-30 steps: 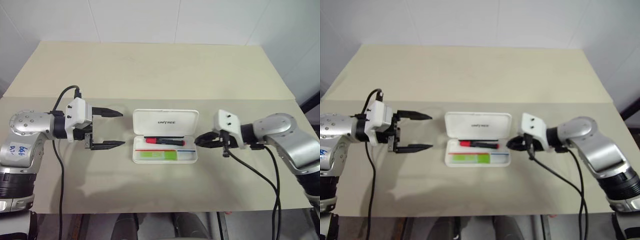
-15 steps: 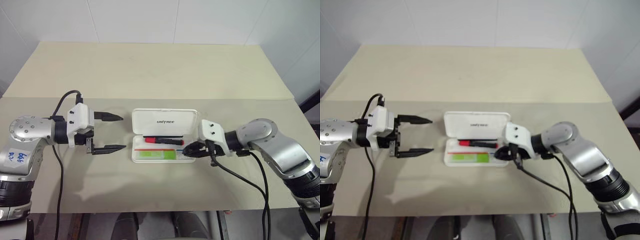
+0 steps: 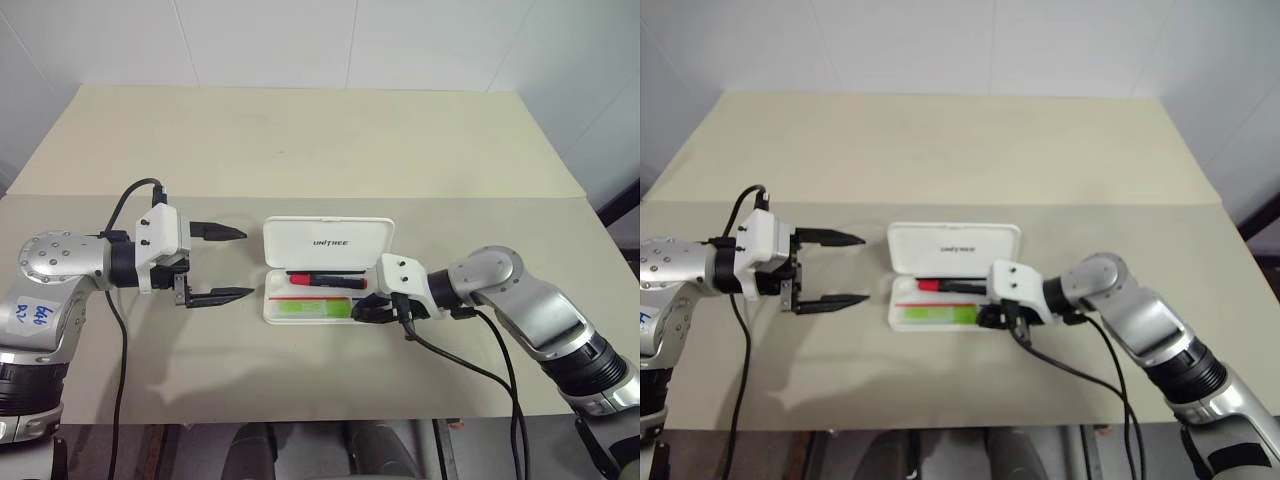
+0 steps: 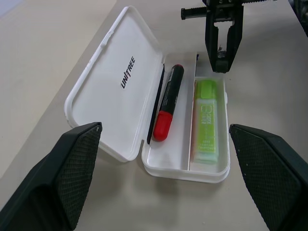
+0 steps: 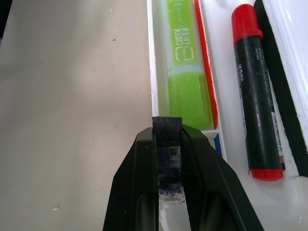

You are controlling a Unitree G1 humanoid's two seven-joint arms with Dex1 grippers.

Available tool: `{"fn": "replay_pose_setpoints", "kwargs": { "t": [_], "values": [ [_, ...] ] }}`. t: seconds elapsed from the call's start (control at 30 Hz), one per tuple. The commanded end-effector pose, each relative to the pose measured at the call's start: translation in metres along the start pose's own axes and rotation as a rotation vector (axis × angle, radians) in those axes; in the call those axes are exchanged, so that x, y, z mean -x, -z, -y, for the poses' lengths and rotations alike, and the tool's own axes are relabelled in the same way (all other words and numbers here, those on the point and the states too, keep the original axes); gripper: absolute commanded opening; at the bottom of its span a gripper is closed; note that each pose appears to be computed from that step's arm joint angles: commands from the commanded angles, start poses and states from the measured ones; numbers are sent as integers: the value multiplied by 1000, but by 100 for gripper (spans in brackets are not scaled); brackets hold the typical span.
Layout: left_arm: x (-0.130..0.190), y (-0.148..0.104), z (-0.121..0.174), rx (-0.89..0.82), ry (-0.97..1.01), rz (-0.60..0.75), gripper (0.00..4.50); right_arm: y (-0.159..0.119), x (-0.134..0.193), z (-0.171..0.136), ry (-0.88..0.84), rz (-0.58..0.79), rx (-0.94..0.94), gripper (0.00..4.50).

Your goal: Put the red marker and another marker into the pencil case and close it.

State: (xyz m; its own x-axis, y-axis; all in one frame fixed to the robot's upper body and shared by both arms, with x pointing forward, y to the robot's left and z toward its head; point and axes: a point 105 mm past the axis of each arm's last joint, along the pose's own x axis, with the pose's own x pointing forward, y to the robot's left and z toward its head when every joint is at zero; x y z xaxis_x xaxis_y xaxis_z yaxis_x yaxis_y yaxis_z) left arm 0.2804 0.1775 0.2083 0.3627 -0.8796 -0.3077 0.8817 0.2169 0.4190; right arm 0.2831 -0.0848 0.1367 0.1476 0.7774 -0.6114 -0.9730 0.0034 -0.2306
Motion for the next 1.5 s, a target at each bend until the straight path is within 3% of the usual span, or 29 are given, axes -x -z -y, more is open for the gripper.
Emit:
{"fn": "replay_pose_setpoints", "kwargs": {
  "t": [0.03,0.17,0.57,0.8,1.0,1.17,1.33,1.5],
  "values": [
    [4,-11,0,-40,-16,22,450,-4,8,10,37,-7,44,34],
    [2,-12,-1,-44,-15,28,450,-5,11,15,48,-9,54,34],
    [1,-14,-5,-58,-17,35,450,-9,16,22,64,13,88,447],
    [0,-13,-7,-61,-9,33,450,-53,49,22,87,314,148,447],
    [1,-11,-14,-56,-17,46,450,-56,92,2,103,499,174,447],
    [10,-9,-23,-33,-51,55,450,-46,119,8,211,522,104,447],
    [15,-13,-36,-25,-83,81,450,-25,129,9,296,447,102,447],
    [16,-17,-44,15,-122,152,306,-18,130,12,339,429,91,450]
  ]
}}
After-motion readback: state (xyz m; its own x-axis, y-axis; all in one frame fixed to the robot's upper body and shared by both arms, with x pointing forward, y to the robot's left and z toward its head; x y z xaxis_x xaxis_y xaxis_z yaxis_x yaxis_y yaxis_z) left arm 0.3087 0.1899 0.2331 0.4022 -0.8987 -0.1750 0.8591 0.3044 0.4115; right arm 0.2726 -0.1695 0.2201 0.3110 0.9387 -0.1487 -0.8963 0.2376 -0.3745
